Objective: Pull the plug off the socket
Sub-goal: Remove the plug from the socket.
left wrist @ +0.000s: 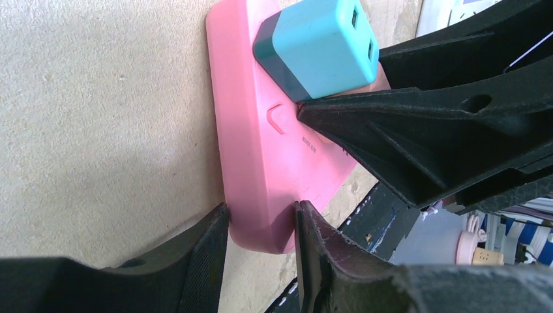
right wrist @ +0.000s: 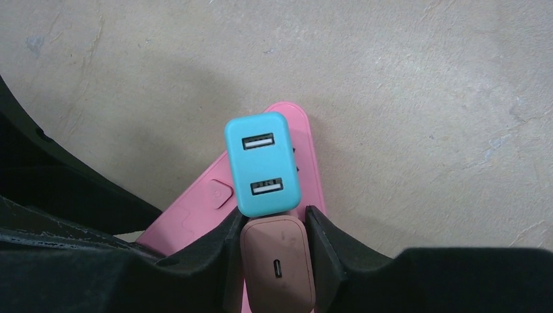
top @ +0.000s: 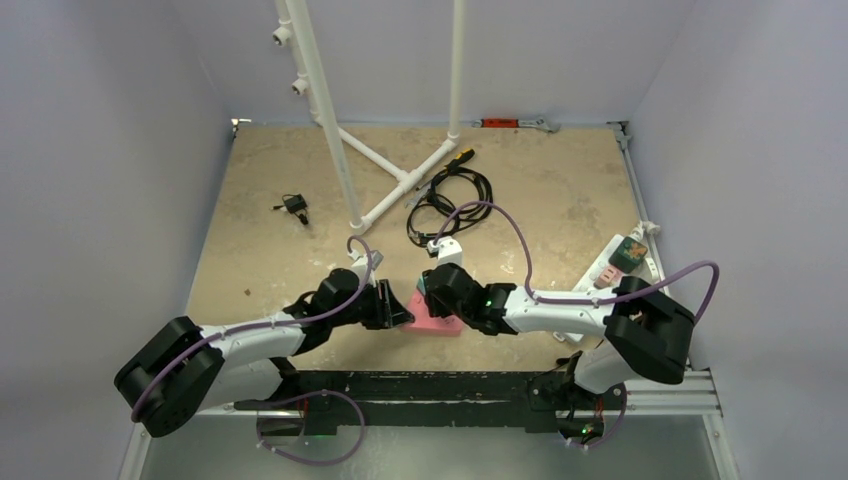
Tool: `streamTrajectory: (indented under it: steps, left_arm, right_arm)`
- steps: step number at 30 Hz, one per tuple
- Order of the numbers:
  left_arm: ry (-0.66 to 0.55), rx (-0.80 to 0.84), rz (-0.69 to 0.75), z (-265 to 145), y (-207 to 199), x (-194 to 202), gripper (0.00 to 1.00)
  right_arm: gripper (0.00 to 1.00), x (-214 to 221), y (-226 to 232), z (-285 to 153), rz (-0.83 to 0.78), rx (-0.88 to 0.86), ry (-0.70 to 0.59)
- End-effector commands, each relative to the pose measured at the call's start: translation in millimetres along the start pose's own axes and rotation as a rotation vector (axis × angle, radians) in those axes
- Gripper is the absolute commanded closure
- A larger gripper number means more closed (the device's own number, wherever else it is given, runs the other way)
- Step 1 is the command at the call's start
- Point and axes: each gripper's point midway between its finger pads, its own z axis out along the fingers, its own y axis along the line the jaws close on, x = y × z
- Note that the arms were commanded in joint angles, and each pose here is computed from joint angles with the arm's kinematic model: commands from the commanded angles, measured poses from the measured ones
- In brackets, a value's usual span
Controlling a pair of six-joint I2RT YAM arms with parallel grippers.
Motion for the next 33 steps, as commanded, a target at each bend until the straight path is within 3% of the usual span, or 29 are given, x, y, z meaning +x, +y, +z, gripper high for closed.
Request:
streamTrajectory:
  steps: [1,14,33]
  left_arm:
    - [0.042,-0.073,0.005,-0.7,23.4,17.4,0.75]
    - [0.053,-0.109,0.015,-3.8,37.0,25.7,0.81]
    - [0.039,-0.127,0.014,2.8,40.3,21.6,0.92]
  right_arm:
    - [1.0,6.8,7.2,-1.2,0.048,-0.045,0.022]
    - [1.0,-0.1,3.7,-11.0,0.143,-0.182,0.016]
    - [1.0,25.6,-31.1,8.6,0.057,0.228,0.044]
